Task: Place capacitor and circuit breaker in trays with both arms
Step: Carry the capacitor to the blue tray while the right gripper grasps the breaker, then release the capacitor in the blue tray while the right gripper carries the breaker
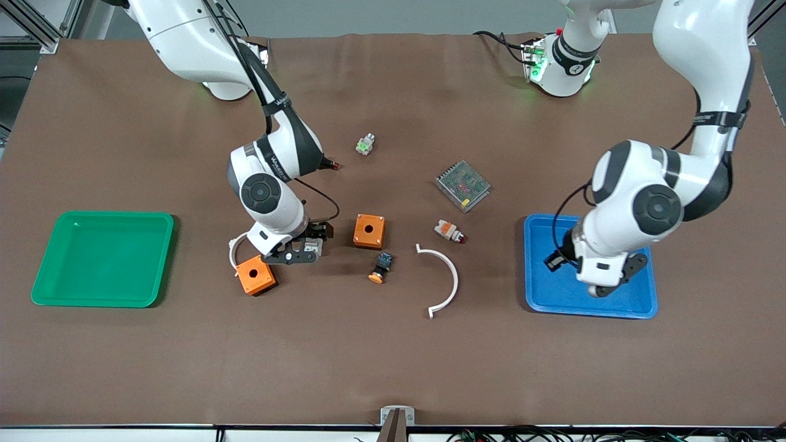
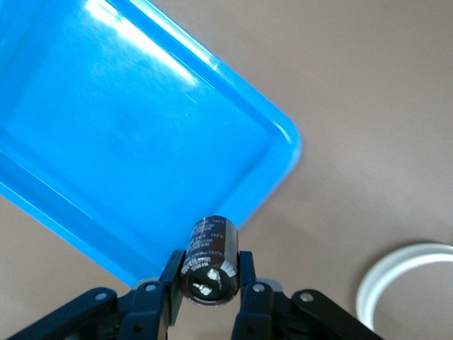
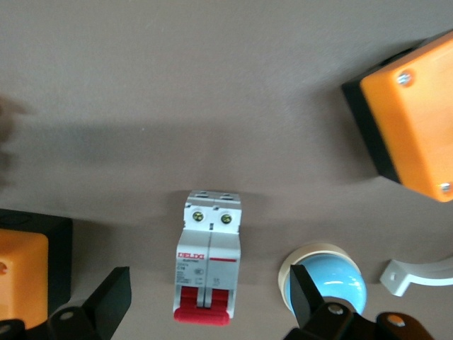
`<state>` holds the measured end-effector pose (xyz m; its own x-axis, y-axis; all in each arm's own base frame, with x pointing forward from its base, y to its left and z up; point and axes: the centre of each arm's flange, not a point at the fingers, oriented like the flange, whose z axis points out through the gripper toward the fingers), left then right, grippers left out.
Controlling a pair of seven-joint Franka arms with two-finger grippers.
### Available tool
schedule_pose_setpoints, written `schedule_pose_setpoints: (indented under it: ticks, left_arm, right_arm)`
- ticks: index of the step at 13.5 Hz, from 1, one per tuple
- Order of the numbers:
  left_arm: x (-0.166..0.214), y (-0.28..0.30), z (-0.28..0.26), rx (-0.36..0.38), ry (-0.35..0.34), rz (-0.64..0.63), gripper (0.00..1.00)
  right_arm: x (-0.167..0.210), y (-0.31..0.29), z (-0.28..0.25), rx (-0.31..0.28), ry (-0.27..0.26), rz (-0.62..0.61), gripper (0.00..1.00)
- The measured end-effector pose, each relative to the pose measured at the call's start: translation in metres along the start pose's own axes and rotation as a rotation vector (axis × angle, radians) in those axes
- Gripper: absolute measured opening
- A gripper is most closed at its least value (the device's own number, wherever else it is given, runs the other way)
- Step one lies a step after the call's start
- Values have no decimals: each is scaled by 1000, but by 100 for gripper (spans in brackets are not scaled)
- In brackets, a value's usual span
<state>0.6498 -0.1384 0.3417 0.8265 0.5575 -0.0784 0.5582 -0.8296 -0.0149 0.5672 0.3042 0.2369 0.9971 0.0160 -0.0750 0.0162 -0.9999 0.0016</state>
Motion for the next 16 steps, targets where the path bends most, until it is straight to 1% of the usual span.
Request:
schedule_pose_setpoints:
  ticks: [4,5,6,7,9,10,11,12,13,16]
  left_arm:
    - [55,-51,36,-4,-36,23,34]
    - [64,-61,45,-6,-45,31,34]
    - [73,-71,57,-9,-55,39,34]
    - [81,-81,69,-10,-67,46,34]
    - [94,-96,93,-15,-89,57,34]
    - [98,-101,104,-17,-99,60,34]
    - [99,-103,113,-18,-107,62,34]
    - [99,-102,120,-19,-113,63,34]
    - [98,-101,124,-19,-117,64,34]
    - [96,-99,126,-20,-120,68,34]
  right_arm:
    - [-3,-3,16,-11,-16,-3,99]
    - [-2,-1,17,-12,-16,0,93]
    - [-1,1,17,-13,-16,3,93]
    - [0,2,17,-14,-15,6,87]
    - [1,3,17,-15,-15,7,62]
    - [0,2,17,-14,-15,6,51]
    - [0,1,17,-14,-15,5,43]
    - [0,1,17,-13,-15,5,43]
    - [-1,0,17,-13,-15,6,40]
    - [0,0,16,-12,-14,6,40]
